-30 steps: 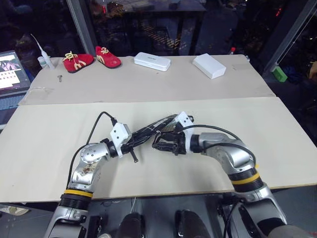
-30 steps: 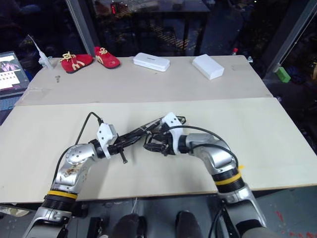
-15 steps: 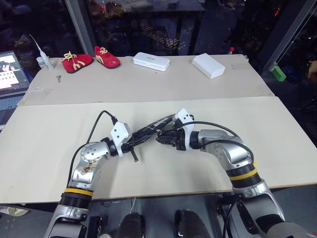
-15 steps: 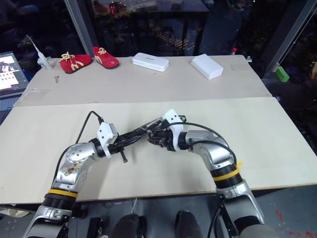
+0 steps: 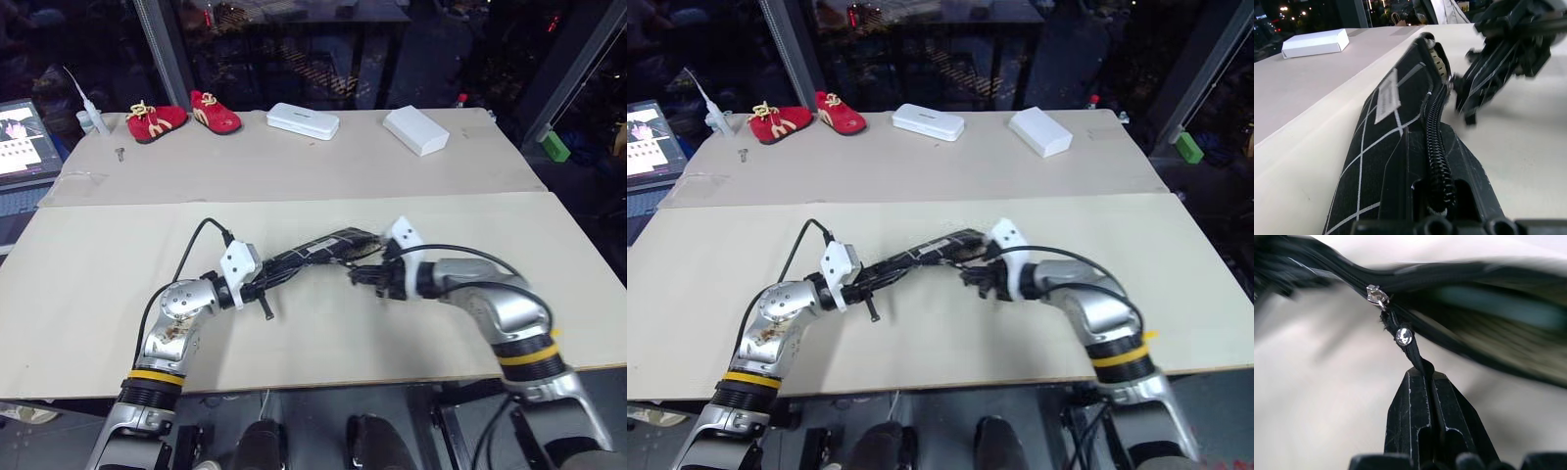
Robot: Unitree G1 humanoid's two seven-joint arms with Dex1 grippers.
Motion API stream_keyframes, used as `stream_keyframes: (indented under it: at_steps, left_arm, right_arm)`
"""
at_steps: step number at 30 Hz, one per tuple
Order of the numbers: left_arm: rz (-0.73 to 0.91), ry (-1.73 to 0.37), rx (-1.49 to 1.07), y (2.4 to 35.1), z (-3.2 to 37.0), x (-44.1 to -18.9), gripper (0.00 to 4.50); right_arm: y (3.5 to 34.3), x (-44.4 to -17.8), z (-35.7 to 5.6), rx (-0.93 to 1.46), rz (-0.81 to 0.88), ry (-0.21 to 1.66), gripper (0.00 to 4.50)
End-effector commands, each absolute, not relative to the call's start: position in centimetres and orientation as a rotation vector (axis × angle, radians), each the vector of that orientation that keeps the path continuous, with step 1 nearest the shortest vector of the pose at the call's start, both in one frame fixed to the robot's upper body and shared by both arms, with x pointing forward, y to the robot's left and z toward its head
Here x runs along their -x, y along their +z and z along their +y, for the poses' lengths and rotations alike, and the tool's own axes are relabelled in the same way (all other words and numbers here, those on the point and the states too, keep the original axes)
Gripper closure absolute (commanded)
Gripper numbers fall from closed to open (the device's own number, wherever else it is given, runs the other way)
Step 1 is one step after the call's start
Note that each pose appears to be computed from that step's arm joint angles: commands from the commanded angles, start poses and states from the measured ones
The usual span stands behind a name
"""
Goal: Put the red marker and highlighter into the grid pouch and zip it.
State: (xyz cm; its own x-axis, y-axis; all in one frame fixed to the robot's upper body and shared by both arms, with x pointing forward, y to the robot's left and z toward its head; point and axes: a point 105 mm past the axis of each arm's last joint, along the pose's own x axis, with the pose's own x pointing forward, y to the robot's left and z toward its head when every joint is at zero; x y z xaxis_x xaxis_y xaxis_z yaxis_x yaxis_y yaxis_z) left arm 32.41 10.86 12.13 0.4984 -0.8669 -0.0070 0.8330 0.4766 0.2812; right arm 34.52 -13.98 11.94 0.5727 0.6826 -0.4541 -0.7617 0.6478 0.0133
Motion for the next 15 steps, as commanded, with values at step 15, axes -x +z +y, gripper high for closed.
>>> stream_keyframes:
  at_steps: [15]
  left_arm:
    - [-0.192,-1.048,-0.275,12.8,10.4,-32.2,4.50]
  right_arm:
    - [13.3,-34.8,-17.1,0.173,0.384,0.803,3.37]
